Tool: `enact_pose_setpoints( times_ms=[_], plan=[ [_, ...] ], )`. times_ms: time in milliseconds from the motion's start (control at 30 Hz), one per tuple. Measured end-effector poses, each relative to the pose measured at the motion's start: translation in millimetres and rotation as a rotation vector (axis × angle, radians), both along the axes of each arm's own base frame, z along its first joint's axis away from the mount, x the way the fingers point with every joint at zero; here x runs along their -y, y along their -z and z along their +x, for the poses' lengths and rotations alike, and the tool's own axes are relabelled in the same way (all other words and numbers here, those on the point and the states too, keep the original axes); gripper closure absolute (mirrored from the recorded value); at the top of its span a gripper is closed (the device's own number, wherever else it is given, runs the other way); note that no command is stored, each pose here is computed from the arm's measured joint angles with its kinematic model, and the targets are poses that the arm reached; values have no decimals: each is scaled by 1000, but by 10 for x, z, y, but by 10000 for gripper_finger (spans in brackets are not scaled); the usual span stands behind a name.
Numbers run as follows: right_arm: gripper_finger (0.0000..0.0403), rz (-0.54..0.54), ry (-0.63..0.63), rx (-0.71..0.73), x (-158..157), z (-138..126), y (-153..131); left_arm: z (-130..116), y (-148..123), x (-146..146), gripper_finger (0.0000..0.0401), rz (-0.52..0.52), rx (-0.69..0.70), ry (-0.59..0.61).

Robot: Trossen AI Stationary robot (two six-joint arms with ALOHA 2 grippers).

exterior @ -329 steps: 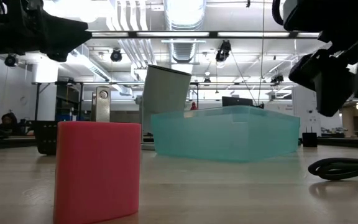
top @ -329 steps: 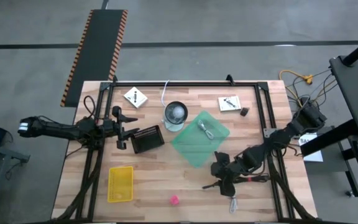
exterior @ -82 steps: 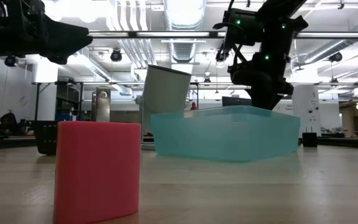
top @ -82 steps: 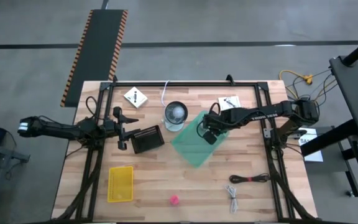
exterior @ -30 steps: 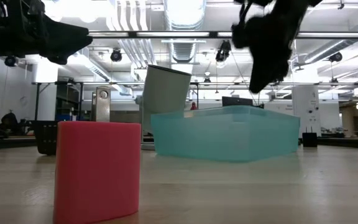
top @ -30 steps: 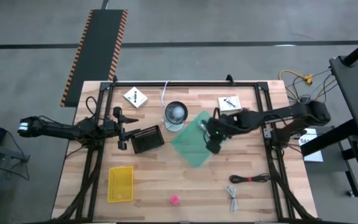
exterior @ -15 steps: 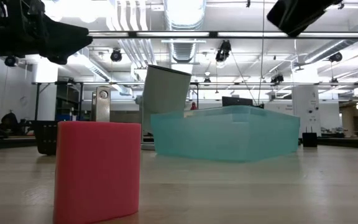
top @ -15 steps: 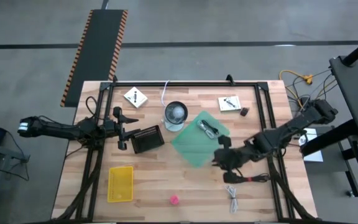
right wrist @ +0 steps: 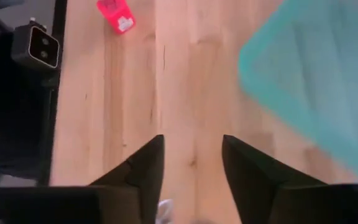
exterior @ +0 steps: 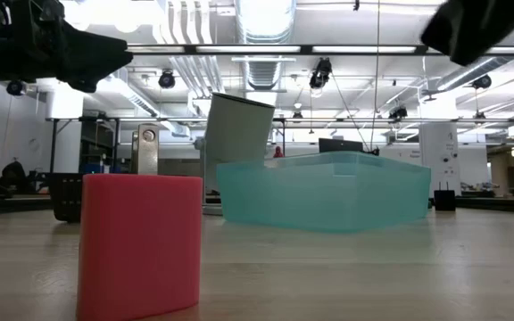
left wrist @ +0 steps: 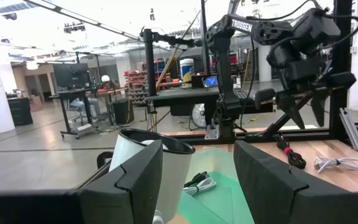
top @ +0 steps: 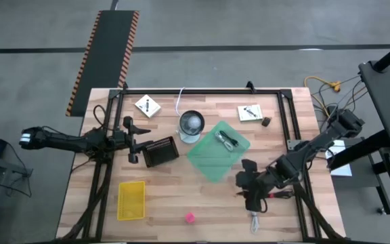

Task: Pick and place items into bin
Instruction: Put the white charger cable into the green bin

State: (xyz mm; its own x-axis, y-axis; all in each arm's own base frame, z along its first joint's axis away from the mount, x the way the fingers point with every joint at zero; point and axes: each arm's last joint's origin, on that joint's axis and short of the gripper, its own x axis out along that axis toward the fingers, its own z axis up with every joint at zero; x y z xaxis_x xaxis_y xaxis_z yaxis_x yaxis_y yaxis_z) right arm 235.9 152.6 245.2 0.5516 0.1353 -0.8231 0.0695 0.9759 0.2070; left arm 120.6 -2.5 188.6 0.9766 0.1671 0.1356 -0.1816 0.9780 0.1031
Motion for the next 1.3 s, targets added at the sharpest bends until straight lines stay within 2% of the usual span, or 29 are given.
enact_pose_setpoints(
  times_ms=[200, 333, 533, 900, 1300],
  plan=[
    [209, 179, 205, -70, -82, -43, 29, 0, -1, 0, 218, 0, 1, 0],
    [209, 294, 347, -116, -141, -91, 41, 0, -1, 0, 218, 0, 1, 0],
    [218, 395, 473, -163, -249, -168, 54, 0, -1, 0, 218, 0, 1, 0],
    [227, 418, 568, -259, -478, -276, 234, 0, -1, 0, 218, 0, 1, 0],
    [227, 428, 681, -482, -622, -254, 561, 0, 0, 0, 218, 0, 0, 0]
  ],
)
